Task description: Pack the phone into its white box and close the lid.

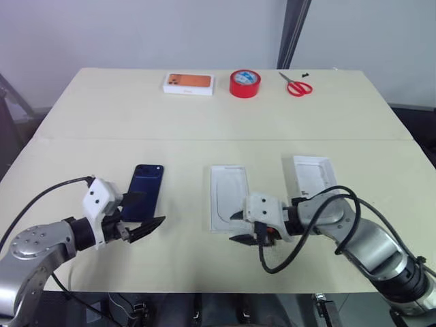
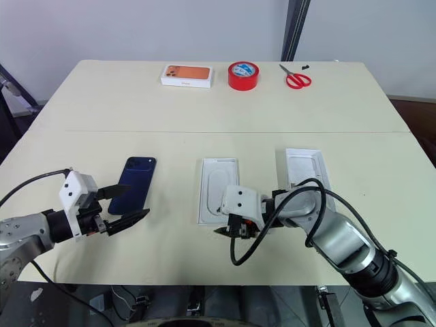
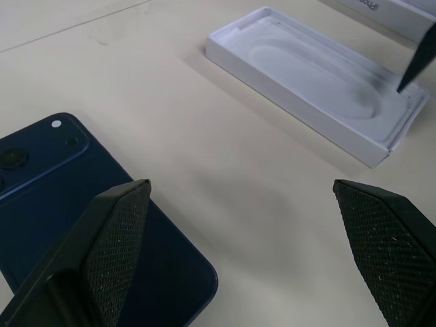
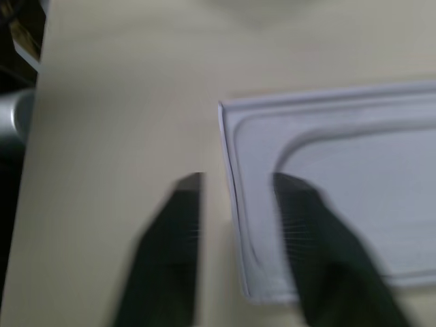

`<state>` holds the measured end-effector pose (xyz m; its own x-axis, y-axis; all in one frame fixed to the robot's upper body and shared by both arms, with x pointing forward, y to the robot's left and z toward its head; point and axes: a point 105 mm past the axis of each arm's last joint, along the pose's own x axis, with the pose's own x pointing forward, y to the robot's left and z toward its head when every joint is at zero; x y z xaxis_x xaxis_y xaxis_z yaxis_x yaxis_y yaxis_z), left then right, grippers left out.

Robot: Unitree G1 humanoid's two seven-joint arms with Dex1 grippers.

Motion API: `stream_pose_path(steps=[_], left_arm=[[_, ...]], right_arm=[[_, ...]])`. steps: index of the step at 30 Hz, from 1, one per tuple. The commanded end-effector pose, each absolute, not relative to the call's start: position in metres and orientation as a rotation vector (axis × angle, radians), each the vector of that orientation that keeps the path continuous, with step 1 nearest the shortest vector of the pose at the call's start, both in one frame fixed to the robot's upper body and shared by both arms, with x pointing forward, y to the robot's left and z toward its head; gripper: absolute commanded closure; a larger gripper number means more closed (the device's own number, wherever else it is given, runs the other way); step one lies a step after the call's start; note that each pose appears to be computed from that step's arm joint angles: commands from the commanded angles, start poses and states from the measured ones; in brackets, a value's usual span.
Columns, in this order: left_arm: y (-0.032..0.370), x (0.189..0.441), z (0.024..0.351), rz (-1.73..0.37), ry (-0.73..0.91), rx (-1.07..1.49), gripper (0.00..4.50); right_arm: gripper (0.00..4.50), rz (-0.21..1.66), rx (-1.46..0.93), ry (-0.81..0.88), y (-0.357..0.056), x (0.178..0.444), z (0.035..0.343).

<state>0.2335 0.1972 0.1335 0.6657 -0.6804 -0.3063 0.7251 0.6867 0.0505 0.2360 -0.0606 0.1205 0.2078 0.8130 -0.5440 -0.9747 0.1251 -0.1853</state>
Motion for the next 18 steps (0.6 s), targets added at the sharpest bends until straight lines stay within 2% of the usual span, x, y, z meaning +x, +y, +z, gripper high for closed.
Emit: stream_pose_path(steps=[1, 5, 7, 8, 13, 18], left_arm=[[0.199, 0.236, 0.140, -0.775, 0.235, 0.186, 0.00], [0.209, 0.244, 0.144, -0.702, 0.211, 0.165, 0.00], [0.225, 0.255, 0.149, -0.595, 0.193, 0.112, 0.00], [0.232, 0.259, 0.151, -0.544, 0.191, 0.087, 0.00], [0.274, 0.281, 0.138, -0.249, 0.313, -0.015, 0.00], [0.286, 0.290, 0.128, -0.141, 0.435, -0.160, 0.00]], right_arm=[[0.93, 1.297, -0.507, 0.226, -0.048, 0.251, 0.147], [0.93, 1.259, -0.443, 0.201, -0.032, 0.271, 0.157], [1.47, 1.191, -0.430, 0.226, -0.018, 0.292, 0.155], [1.76, 1.173, -0.436, 0.232, -0.011, 0.299, 0.154], [4.45, 1.154, -0.506, 0.241, 0.026, 0.310, 0.142], [4.45, 1.136, -0.616, 0.249, 0.049, 0.316, 0.124]])
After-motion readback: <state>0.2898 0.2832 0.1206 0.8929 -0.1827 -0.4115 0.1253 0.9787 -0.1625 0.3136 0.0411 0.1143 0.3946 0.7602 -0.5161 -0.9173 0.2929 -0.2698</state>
